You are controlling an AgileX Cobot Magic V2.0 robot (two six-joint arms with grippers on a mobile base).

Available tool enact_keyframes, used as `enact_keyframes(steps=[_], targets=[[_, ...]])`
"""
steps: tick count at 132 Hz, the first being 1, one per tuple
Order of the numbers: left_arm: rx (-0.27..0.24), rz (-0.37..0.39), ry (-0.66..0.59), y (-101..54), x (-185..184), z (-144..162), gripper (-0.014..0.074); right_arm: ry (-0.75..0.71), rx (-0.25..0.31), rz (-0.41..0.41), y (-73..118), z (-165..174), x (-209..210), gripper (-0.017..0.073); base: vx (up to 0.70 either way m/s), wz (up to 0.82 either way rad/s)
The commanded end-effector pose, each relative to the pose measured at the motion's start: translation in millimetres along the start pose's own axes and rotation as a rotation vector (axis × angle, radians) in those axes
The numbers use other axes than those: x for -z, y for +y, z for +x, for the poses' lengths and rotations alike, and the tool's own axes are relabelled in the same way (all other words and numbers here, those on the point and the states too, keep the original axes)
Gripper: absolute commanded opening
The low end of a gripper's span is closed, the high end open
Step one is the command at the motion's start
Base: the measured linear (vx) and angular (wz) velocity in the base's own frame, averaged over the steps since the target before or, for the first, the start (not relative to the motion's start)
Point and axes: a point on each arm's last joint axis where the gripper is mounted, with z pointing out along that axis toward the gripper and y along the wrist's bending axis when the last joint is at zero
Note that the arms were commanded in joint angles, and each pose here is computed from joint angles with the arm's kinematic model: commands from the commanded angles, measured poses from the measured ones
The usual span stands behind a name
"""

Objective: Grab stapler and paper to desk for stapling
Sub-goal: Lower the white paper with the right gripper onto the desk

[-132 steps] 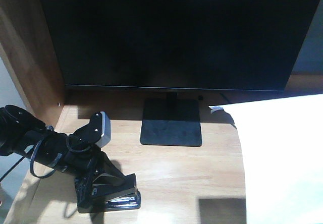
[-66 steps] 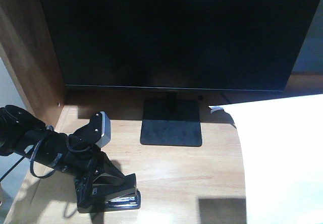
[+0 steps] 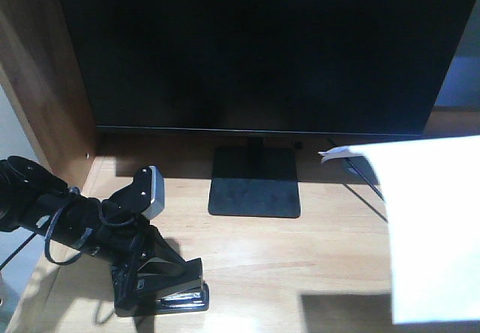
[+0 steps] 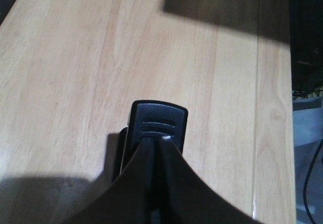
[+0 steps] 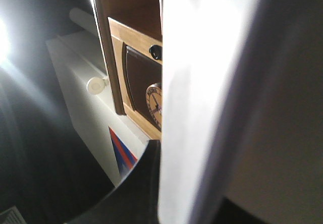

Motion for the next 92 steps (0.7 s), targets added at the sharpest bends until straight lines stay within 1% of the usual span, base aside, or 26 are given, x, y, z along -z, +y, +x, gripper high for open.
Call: enact_keyframes(steps=[1,11,26,35,53,54,68,92], targets=[[-0.011,0.003,-0.067,-4.6,9,-16,-0.0006,-0.059,-0.009,-0.039,8.3,-7,-8,-0.0006,0.0,0.0],[-0.011,0.003,-0.067,-4.6,9,-16,-0.0006,-0.061,-0.009,0.008,6.3,-8,-12,-0.0006,0.0,0.0],[-0.011,0.003,-0.067,-4.6,9,-16,-0.0006,-0.005,0.027,0.076,0.5,-4,-21,-0.0006,0.0,0.0],[-0.011,0.003,-0.067,-4.6,9,-16,-0.0006,0.022,0.039,0.095,-3.4,-3,-25,-0.0006,0.0,0.0],[-0.011,0.003,-0.067,-4.6,9,-16,-0.0006,0.032,0.018,0.154,-19.8,-3,-33,-0.0006,0.0,0.0],[-0.011,0.003,-0.067,-4.6,9,-16,-0.0006,0.033,0.015,0.164,-22.9,-3,-34,-0.0006,0.0,0.0],[-0.011,0.003,-0.067,-4.6,9,-16,-0.0006,0.049,0.0,0.196,-37.2,-2,-39,-0.0006,0.0,0.0],[-0.011,0.001,-0.066,-4.5,9,-15,-0.0006,0.065,-0.038,0.22,-61.5,0,-46,-0.0006,0.0,0.0]])
